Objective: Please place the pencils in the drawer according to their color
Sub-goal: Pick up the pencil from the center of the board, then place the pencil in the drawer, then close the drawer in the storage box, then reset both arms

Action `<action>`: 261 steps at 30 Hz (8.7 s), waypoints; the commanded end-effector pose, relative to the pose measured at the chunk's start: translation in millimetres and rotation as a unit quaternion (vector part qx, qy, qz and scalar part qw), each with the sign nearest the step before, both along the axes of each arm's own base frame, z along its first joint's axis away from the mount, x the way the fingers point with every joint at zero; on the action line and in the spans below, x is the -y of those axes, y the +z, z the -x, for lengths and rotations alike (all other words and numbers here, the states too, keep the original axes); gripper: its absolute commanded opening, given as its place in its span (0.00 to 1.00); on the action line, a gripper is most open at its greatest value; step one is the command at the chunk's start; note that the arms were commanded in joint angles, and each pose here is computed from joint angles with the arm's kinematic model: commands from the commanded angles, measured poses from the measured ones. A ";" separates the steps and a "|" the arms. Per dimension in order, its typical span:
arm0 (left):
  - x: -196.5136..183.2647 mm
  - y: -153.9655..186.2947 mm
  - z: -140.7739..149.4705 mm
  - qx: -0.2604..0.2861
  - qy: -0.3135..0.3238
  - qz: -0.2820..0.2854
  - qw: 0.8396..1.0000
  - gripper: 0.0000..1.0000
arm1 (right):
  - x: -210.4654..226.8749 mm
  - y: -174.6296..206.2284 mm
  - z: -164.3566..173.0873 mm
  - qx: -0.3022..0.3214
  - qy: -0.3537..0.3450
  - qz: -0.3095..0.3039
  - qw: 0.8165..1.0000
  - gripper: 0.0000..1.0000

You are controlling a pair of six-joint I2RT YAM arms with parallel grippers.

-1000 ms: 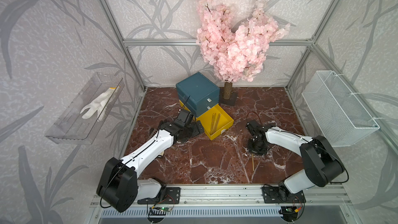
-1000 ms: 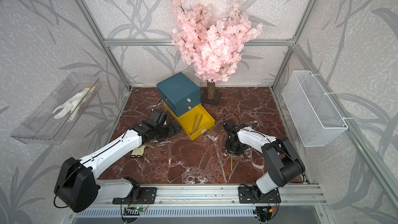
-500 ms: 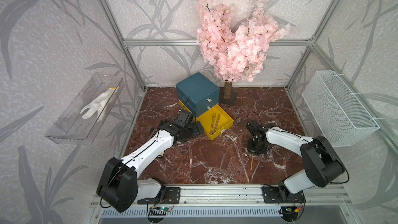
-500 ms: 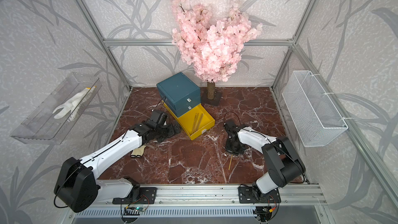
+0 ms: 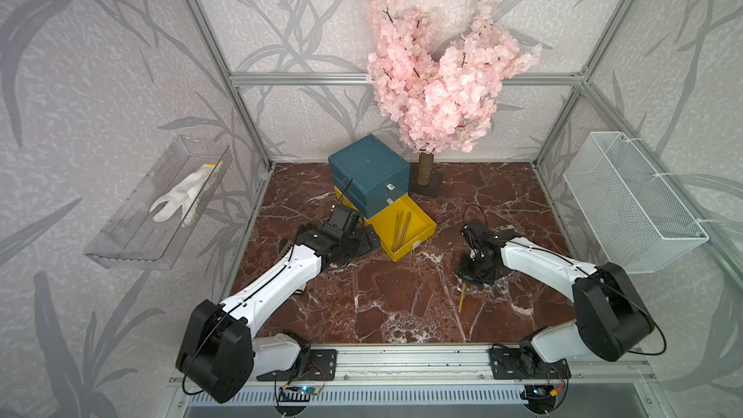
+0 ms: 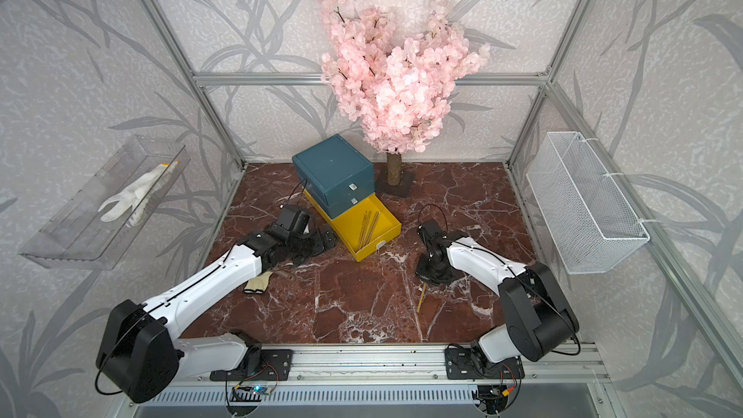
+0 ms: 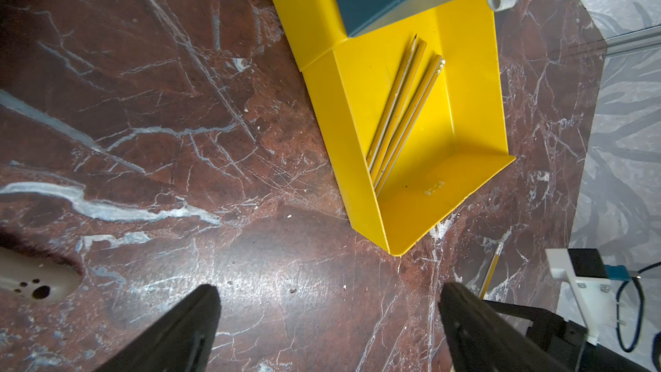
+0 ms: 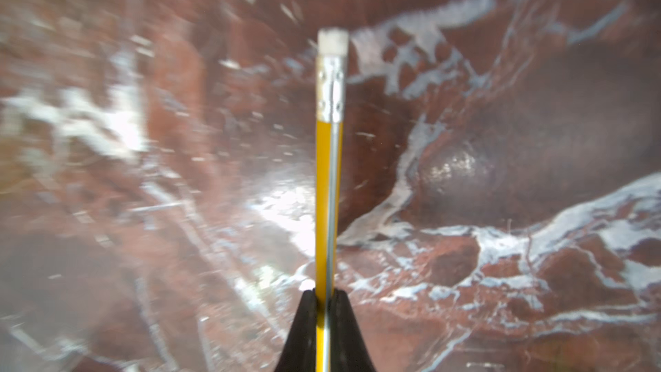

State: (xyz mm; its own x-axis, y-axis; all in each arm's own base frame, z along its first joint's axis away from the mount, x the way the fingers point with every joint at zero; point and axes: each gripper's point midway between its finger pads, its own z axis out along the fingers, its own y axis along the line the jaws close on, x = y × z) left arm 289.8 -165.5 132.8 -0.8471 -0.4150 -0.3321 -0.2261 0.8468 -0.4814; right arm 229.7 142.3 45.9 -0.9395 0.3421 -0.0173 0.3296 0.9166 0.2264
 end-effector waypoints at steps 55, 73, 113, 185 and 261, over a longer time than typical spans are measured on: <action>-3.2 14.6 -2.2 0.015 -0.005 -0.006 1.000 1.00 | -169.8 46.2 -193.5 0.147 0.035 -0.100 0.983 0.00; -4.8 15.8 -1.7 0.016 -0.001 -0.008 1.000 1.00 | -187.9 26.6 -157.0 0.118 0.105 -0.074 0.985 0.24; -40.5 92.1 -24.8 0.101 0.034 -0.038 0.994 1.00 | -130.5 112.1 -91.0 0.184 0.010 -0.165 0.969 0.51; -66.6 30.8 -174.9 0.025 0.051 -0.036 0.998 1.00 | -233.6 -6.5 -237.2 0.064 -0.165 -0.371 0.912 0.10; -204.3 -38.9 -103.4 0.316 0.073 -0.325 0.888 1.00 | 171.0 46.0 -163.9 0.545 0.000 0.197 0.815 0.99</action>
State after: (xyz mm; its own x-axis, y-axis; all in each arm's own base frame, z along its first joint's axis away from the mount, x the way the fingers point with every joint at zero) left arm 384.3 42.4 82.2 -0.3931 -0.0474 -0.9183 -0.2518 0.9660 0.0580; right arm 381.7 -32.1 73.1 -0.3507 0.1401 -0.9260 0.1604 0.9831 0.0880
